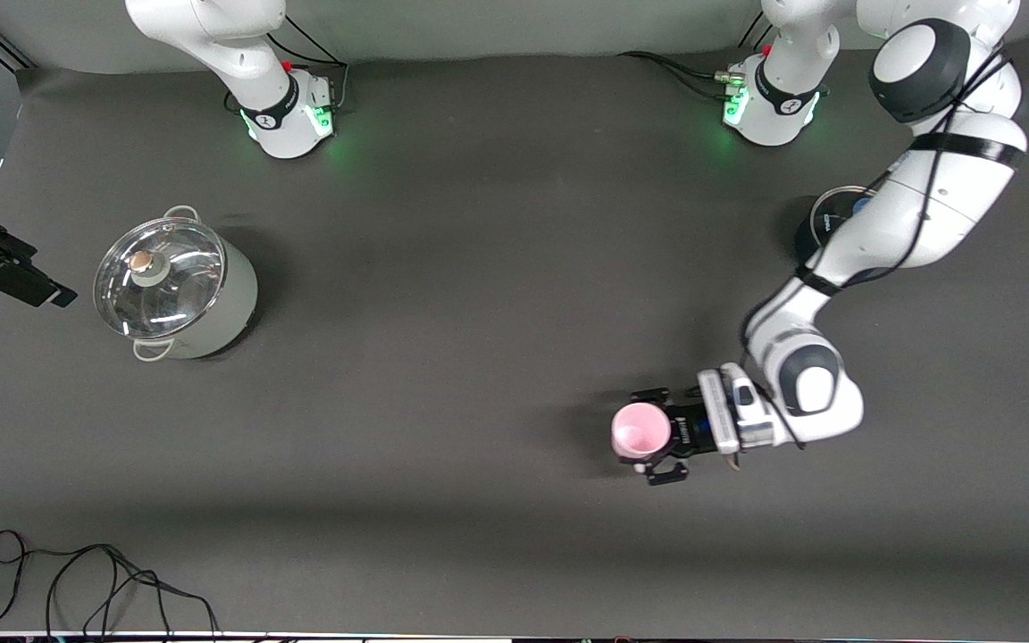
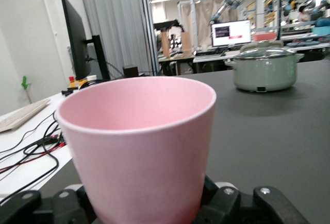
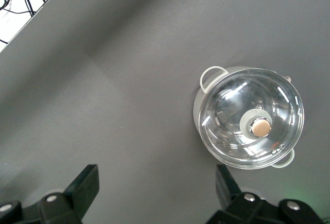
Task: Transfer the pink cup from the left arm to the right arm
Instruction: 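Lift the pink cup with the left gripper toward the table middle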
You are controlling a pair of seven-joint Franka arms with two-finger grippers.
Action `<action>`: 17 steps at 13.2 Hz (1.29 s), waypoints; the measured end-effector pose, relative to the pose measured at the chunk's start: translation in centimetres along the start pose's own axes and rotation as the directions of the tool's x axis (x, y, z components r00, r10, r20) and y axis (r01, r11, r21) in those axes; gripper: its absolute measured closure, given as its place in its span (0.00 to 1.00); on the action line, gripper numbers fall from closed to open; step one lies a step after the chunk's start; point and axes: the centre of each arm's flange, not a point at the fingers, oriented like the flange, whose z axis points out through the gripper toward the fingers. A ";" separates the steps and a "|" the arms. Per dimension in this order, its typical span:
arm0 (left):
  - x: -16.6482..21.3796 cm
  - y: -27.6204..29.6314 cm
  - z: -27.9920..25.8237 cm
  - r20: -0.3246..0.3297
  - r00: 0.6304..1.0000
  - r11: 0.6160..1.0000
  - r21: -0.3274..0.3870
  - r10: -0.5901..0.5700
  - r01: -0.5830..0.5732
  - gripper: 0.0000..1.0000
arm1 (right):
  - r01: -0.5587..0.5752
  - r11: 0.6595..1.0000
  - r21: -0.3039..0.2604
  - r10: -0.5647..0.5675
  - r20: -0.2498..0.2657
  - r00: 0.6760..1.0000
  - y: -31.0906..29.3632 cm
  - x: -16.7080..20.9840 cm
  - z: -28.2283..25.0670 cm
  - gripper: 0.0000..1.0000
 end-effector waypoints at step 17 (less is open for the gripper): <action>26.1 17.4 23.2 0.160 0.956 0.917 0.359 -0.245 0.174 0.40 | 0.008 1.000 -0.005 -0.008 0.005 1.000 -0.6 -0.2 0.4 0.00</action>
